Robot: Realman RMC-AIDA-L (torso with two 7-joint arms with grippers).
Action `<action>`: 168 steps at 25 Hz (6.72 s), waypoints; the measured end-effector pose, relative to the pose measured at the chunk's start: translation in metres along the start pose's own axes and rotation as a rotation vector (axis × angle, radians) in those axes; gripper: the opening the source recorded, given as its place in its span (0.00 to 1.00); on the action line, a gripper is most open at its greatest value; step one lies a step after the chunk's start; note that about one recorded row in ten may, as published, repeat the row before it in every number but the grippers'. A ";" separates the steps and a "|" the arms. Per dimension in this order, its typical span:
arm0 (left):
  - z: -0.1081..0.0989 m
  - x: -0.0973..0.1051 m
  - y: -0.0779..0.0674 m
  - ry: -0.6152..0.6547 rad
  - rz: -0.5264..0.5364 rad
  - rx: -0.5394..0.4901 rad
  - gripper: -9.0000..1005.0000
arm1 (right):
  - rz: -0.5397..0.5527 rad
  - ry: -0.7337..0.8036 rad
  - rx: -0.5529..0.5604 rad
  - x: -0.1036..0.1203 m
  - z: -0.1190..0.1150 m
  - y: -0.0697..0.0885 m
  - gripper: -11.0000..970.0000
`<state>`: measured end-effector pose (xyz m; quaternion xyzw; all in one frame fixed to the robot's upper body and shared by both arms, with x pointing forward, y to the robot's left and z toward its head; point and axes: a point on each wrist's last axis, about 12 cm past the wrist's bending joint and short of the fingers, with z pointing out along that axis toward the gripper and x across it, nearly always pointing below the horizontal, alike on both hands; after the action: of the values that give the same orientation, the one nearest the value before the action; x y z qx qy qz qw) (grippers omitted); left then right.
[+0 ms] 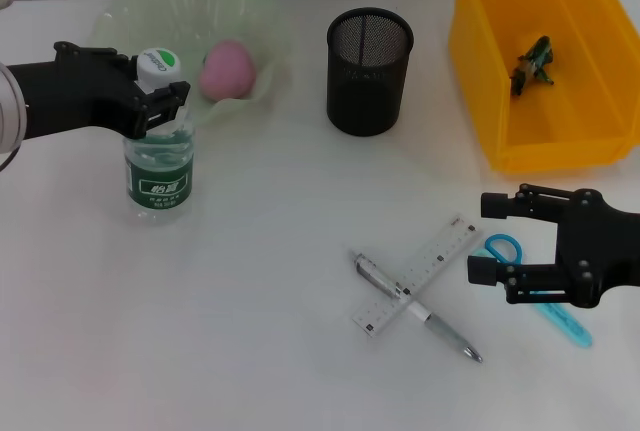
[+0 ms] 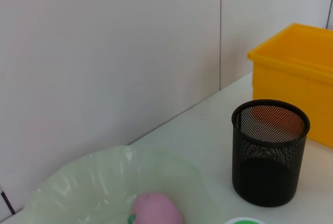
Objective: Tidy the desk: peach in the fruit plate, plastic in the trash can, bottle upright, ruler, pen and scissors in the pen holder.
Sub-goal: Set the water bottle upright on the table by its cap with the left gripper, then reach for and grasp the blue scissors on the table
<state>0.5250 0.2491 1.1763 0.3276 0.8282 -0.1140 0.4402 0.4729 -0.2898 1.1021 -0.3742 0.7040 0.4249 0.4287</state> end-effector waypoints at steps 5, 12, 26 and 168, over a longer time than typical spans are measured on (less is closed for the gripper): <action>-0.001 0.000 0.000 0.000 0.003 -0.001 0.46 | 0.000 0.000 -0.003 0.000 0.000 0.000 0.87; -0.001 -0.001 -0.001 -0.001 0.005 0.000 0.46 | 0.000 0.000 -0.004 0.000 0.000 0.001 0.87; -0.003 -0.005 -0.001 -0.042 0.006 0.025 0.47 | -0.003 0.001 -0.005 -0.001 0.000 0.000 0.87; 0.033 0.126 -0.063 -0.481 0.085 0.539 0.80 | 0.149 0.986 0.562 -0.077 0.116 -0.009 0.81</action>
<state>0.4563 0.2411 1.0498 0.4298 0.6268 -0.3838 0.5245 0.5412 -0.1733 1.1395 -0.3494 0.9311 0.0257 0.1013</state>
